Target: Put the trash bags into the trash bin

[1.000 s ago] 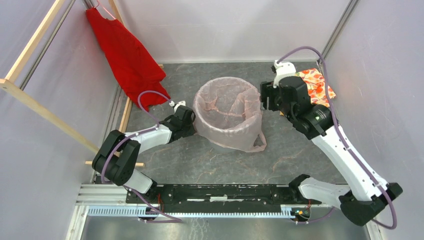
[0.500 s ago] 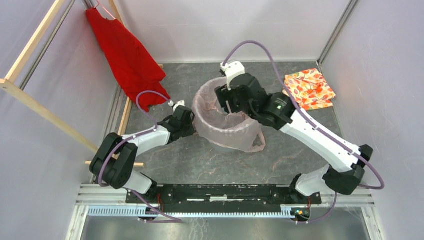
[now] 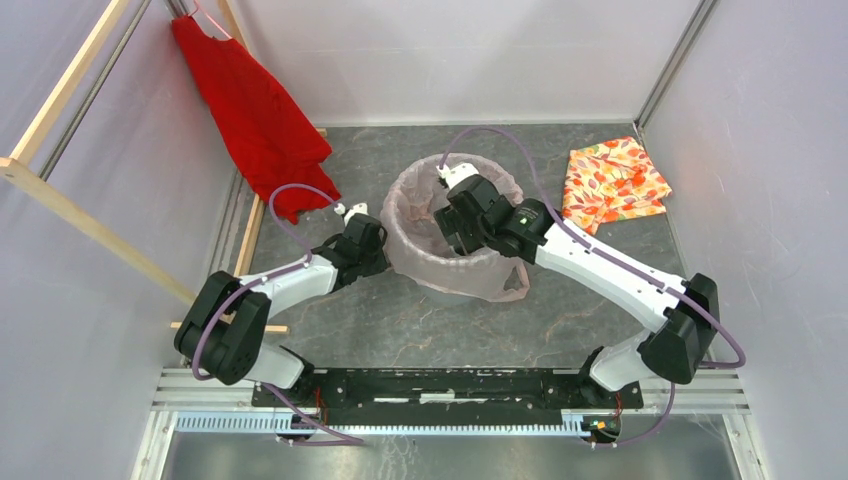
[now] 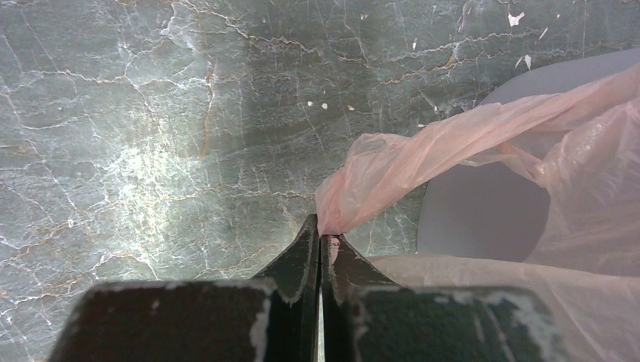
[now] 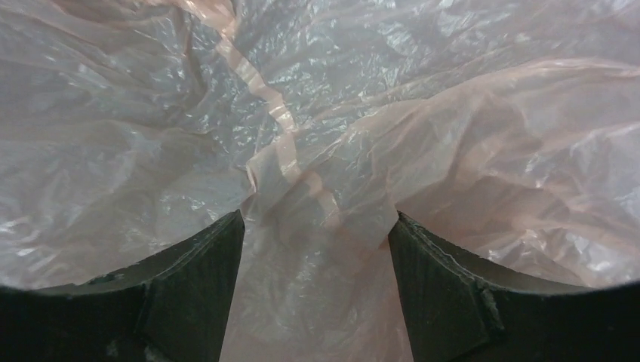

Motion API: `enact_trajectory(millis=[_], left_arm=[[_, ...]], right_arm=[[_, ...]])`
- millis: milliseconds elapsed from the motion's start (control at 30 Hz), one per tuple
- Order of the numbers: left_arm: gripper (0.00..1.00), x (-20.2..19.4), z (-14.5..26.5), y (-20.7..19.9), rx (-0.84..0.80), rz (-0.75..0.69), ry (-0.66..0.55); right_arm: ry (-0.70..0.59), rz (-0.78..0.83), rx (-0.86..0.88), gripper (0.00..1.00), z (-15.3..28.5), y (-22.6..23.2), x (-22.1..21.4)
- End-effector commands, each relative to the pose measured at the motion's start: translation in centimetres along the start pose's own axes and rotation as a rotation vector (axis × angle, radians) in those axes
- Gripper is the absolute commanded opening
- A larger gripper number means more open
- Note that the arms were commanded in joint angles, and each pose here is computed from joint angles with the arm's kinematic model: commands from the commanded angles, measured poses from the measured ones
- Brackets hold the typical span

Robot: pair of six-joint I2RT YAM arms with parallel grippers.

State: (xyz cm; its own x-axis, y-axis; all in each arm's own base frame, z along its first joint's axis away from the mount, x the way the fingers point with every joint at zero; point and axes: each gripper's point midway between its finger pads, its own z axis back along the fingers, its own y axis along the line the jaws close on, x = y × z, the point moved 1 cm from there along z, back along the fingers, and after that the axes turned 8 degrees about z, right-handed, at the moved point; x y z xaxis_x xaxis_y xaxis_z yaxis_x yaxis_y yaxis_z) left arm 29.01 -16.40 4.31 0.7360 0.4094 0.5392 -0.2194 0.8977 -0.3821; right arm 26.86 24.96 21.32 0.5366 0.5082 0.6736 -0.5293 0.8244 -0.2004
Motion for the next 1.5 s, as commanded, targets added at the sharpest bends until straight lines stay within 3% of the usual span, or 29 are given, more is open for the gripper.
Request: enact_trajectory(millis=[0, 800, 1467], left_arm=[[0.02, 1.0, 0.6, -1.0, -0.034, 0.028, -0.047], [0.02, 0.8, 0.2, -1.9, -0.073, 0.031, -0.030], [0.02, 0.6, 0.9, -3.1, -0.111, 0.031, -0.028]], right_arm=[[-0.004, -0.032, 0.077, 0.75, -1.1, -0.3, -0.4], [0.204, 0.084, 0.104, 0.70, -6.0, 0.3, -6.0], [0.286, 0.087, 0.063, 0.82, -8.6, -0.6, -9.4]])
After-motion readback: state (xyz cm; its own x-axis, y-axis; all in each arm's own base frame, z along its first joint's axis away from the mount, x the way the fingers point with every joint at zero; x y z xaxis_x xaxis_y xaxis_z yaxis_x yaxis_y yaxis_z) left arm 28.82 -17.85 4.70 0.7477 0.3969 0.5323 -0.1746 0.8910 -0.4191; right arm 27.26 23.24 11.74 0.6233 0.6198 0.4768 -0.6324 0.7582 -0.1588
